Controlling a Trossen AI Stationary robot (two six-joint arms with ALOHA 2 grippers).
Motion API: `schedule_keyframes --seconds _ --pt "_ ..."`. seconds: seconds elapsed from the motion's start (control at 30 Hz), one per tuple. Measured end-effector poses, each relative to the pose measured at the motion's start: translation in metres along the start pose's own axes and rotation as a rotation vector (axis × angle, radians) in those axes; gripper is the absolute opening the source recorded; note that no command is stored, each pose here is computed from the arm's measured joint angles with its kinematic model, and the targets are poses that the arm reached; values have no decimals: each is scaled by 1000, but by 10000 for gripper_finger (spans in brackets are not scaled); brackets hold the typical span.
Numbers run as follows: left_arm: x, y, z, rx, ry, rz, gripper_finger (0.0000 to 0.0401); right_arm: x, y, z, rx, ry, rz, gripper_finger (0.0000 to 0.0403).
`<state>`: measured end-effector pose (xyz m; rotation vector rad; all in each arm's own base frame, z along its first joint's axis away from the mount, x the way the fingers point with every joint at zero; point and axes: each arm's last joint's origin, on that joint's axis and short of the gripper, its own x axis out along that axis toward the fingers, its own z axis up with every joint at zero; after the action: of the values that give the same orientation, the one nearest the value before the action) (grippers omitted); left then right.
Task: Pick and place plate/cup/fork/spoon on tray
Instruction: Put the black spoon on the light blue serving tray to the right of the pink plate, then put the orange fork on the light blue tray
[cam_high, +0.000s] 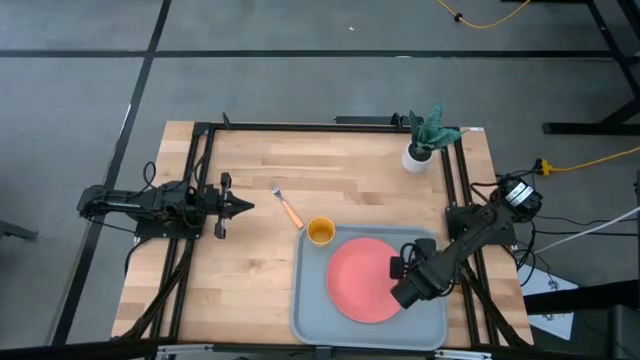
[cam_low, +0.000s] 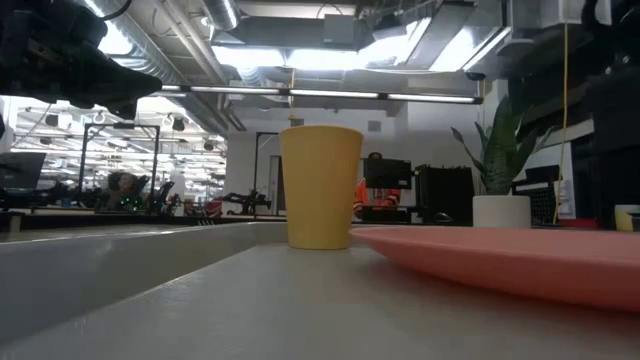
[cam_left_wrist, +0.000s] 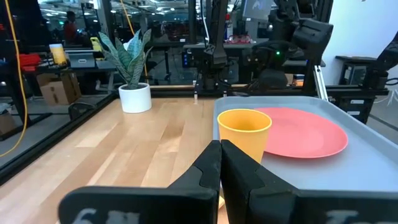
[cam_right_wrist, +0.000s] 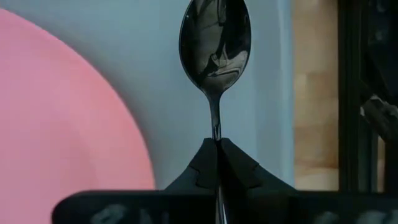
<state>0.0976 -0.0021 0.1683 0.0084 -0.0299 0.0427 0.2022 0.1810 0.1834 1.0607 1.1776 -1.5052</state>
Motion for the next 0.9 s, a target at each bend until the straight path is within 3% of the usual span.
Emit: schedule_keyframes --seconds 0.47,0.7,0.9 --pt "0 0 0 0 0 0 0 48 -5 -4 -31 58 79 4" --pt "0 0 0 0 0 0 0 42 -6 -7 -62 90 42 49" --pt "0 0 0 0 0 0 0 36 -6 -11 -122 117 37 58"
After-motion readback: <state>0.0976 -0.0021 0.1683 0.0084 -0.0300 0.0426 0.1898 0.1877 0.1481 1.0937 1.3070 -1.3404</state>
